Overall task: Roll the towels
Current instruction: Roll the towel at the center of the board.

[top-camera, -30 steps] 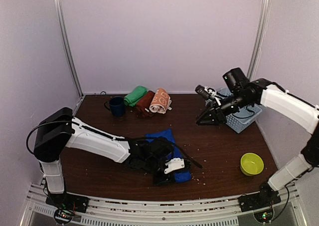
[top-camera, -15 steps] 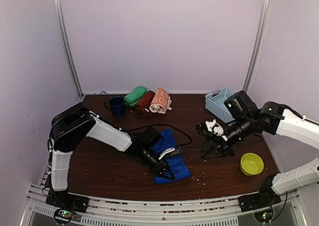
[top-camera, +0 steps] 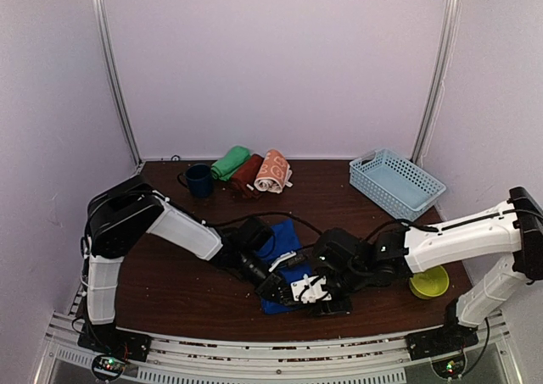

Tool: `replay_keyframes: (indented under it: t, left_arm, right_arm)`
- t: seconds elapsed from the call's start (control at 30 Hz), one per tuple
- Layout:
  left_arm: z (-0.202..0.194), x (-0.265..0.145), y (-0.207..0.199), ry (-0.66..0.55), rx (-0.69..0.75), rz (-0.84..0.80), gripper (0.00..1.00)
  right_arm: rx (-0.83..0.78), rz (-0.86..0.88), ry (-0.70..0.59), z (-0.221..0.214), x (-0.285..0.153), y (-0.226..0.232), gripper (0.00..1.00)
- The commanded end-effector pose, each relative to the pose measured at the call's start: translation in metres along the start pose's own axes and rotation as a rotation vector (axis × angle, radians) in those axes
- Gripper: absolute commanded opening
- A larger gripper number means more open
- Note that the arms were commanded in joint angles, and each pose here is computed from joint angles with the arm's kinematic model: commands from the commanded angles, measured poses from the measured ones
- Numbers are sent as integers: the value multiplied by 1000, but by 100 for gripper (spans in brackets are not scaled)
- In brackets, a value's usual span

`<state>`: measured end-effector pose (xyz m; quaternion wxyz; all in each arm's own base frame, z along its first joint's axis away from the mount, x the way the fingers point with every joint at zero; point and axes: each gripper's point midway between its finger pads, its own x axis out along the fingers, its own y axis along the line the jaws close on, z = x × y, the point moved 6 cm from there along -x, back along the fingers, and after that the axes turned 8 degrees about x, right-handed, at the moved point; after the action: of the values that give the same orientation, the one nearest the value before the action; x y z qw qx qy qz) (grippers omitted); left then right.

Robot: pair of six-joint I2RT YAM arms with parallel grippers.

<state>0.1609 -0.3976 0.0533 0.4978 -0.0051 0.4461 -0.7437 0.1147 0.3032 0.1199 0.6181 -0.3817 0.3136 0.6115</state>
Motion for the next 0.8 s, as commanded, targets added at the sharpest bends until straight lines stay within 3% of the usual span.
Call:
replay_keyframes:
  t: [0.0,0.27,0.37,0.43,0.57,0.77]
  left_arm:
    - [-21,4,7,37,-67,13,7]
    - [-20,7,10,40,-60,8,7]
    - [-20,6,10,40,-60,8,7]
    - [-18,5,9,37,-54,19,9]
    - [-10,-13,2,22,-3,126,24]
    - [19,-80,-23,-85,83,441,37]
  right_arm:
    - [-17,-132,-3,2,13,-13,45]
    - [-30,-105,28,-3,40,-12,41]
    - [-40,-89,41,-6,47,-11,34]
    - [-44,-66,57,-8,50,-9,23]
    - [-28,43,73,-7,47,2,6]
    - [73,263,146,-10,38,22,2]
